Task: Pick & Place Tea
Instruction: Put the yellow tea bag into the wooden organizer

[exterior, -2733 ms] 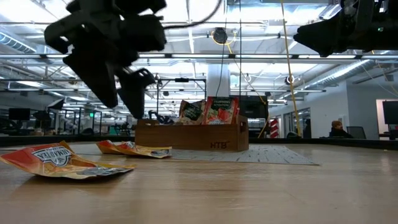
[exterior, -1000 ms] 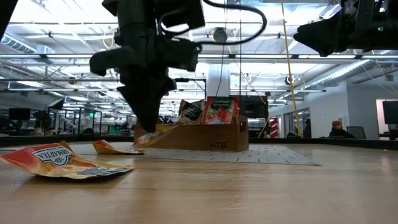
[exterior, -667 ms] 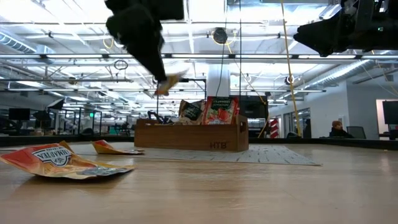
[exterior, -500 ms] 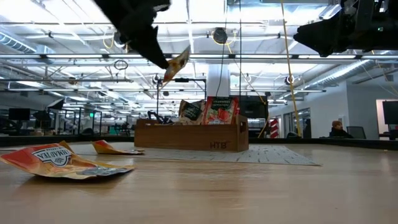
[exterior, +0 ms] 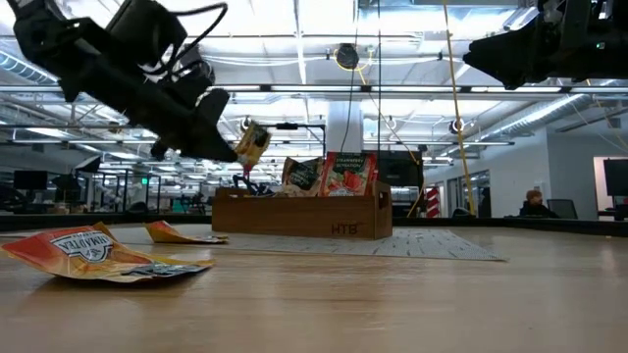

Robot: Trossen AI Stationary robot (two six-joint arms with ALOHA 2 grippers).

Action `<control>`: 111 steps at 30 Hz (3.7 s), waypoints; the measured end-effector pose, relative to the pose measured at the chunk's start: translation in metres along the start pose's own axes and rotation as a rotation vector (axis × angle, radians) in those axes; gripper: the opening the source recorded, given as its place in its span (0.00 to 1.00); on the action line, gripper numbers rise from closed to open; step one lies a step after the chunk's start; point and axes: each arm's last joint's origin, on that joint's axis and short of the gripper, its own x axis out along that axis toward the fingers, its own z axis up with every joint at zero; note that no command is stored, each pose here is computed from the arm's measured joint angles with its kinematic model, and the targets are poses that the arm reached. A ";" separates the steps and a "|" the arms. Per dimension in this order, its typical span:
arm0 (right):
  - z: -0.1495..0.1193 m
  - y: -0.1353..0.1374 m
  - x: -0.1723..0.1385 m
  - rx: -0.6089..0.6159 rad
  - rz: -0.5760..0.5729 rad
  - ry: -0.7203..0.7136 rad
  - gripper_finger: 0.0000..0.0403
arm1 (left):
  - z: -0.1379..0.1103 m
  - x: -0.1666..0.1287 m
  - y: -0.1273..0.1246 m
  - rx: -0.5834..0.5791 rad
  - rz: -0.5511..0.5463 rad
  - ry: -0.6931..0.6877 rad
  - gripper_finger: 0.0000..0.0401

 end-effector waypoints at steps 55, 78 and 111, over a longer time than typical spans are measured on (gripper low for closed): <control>0.000 0.000 0.000 0.000 0.000 0.000 0.46 | -0.025 0.030 0.002 0.019 0.014 0.083 0.17; 0.000 0.000 0.000 0.000 0.000 0.000 0.46 | -0.016 0.028 -0.002 0.030 -0.031 0.021 0.49; 0.000 0.000 0.000 0.000 0.000 0.000 0.46 | -0.031 0.025 0.002 0.144 -0.001 0.162 0.45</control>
